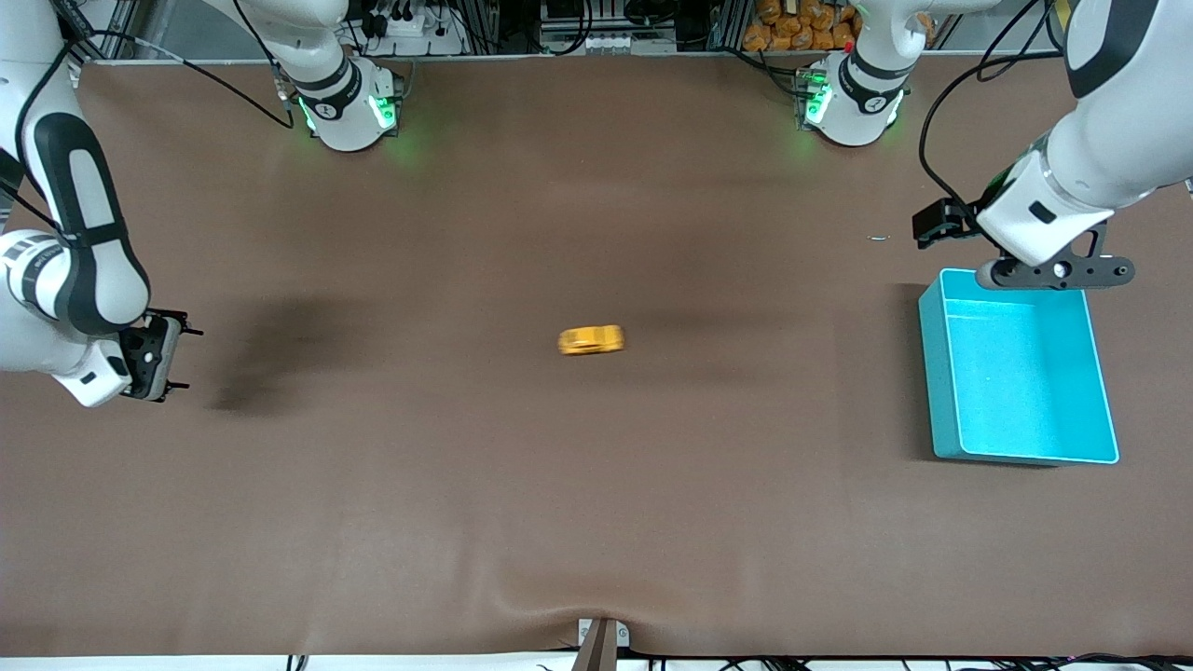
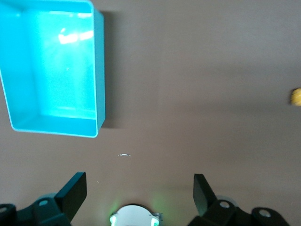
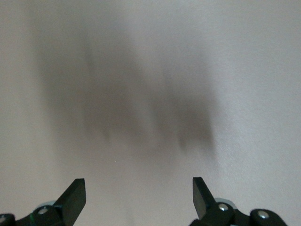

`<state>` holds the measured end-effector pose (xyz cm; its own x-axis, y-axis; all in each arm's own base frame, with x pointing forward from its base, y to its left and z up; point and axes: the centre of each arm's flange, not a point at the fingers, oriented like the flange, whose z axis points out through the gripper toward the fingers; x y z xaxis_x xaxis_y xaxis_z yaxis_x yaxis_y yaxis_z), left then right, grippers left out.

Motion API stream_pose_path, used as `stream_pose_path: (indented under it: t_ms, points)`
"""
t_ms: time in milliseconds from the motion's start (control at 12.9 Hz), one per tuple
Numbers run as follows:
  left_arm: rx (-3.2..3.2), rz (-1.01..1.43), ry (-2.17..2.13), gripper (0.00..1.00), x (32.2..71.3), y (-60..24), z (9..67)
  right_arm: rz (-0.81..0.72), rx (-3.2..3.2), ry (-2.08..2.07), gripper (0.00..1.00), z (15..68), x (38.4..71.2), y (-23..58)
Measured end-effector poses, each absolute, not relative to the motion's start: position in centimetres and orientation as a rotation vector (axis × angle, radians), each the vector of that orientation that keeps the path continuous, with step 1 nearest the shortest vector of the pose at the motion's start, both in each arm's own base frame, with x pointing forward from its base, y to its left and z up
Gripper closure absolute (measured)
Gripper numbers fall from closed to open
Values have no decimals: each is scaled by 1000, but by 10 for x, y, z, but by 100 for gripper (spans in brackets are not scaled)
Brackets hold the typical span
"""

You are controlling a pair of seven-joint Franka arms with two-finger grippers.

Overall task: Wind and store yellow beetle car
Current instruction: 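Open the right gripper to release the car toward the teal box, then reach the left gripper toward the car while the right gripper retracts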

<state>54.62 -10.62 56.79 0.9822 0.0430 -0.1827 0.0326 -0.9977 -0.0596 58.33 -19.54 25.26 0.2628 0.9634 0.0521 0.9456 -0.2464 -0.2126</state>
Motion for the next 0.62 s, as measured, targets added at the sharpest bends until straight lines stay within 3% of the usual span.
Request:
stream_pose_path:
  t_ms: [620]
  points:
    - [-2985, 193, -660, 0, 539, -127, 485, 109, -2596, -1382, 0, 361, 600, -190]
